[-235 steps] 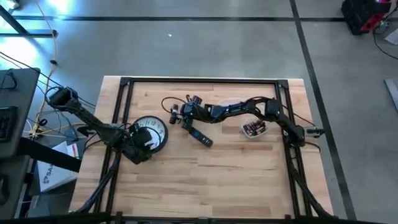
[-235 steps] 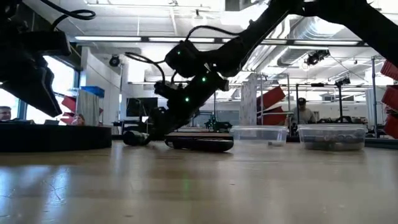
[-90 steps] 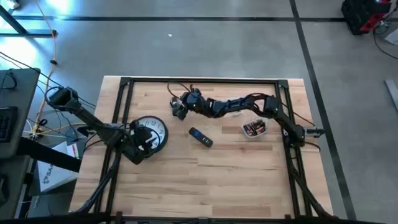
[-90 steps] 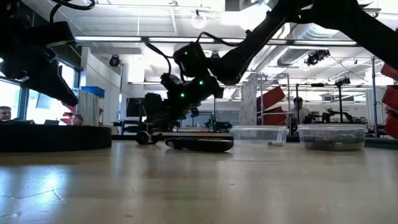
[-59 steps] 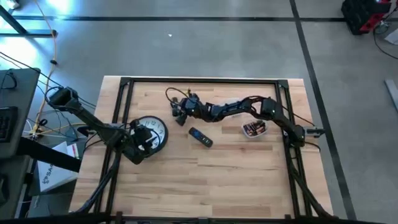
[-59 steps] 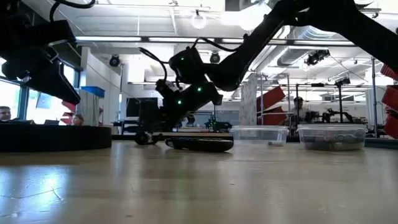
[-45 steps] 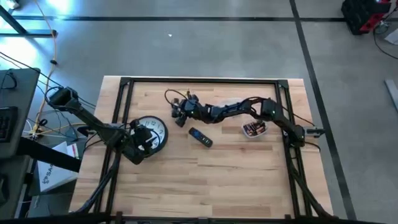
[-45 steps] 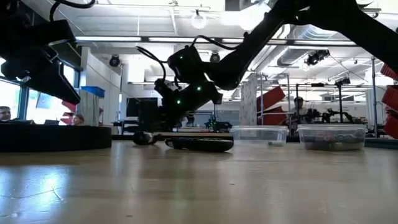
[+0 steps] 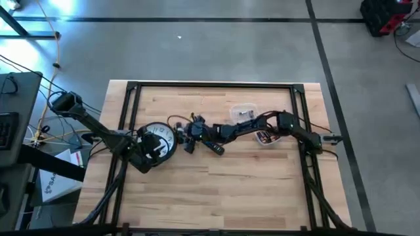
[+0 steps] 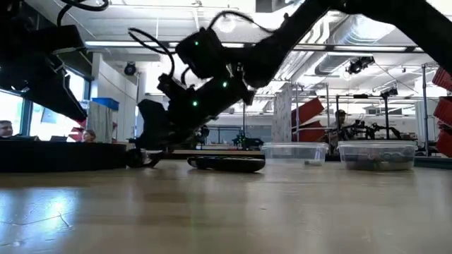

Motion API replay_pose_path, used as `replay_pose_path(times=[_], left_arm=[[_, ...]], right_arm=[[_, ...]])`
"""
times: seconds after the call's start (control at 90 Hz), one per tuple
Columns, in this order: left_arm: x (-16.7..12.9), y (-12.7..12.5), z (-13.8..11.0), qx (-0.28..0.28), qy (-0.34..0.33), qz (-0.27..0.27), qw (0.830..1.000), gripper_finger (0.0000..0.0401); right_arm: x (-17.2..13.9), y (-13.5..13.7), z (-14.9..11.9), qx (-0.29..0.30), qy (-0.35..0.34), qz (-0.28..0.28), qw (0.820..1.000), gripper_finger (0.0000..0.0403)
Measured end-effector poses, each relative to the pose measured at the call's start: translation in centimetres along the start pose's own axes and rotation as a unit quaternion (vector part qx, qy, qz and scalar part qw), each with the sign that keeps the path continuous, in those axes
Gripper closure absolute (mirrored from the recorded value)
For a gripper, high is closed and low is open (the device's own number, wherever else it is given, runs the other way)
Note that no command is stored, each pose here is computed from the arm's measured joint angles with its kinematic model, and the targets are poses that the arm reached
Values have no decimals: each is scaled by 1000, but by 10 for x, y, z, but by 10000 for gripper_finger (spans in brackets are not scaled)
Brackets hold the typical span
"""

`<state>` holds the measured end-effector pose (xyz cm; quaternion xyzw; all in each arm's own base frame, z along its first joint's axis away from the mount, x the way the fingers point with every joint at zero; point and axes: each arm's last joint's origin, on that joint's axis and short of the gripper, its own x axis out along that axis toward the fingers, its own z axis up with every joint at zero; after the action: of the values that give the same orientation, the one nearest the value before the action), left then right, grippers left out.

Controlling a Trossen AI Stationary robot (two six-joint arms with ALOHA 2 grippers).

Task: Insert battery
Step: Adjust the black flashlight beside the black remote control, then adjust the black remote control beside the black flashlight

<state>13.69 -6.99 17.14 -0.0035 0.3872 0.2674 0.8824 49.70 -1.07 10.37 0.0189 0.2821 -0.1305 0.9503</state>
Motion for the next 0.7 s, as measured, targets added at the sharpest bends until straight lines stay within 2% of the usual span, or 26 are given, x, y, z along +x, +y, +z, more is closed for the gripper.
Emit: replay_pose_path(times=[0.111,0.2,0.311,0.422,0.522,0.7], left_arm=[[0,0,0,-1,5,-5,1000,229],[0,-1,0,-2,5,-6,1000,229],[0,-1,0,-4,8,-11,1000,229],[0,-2,1,-9,8,-17,1000,229],[0,-3,1,-13,6,-22,1000,229],[0,-6,4,-10,-8,-31,999,229]], right_arm=[[-16,23,2,-52,22,27,998,218],[-42,36,23,-77,13,42,996,218],[-70,40,43,-91,27,21,995,218],[-82,39,25,-102,120,-37,987,218],[-92,39,16,-91,168,-94,977,218],[-90,36,-23,-32,224,-112,968,218]])
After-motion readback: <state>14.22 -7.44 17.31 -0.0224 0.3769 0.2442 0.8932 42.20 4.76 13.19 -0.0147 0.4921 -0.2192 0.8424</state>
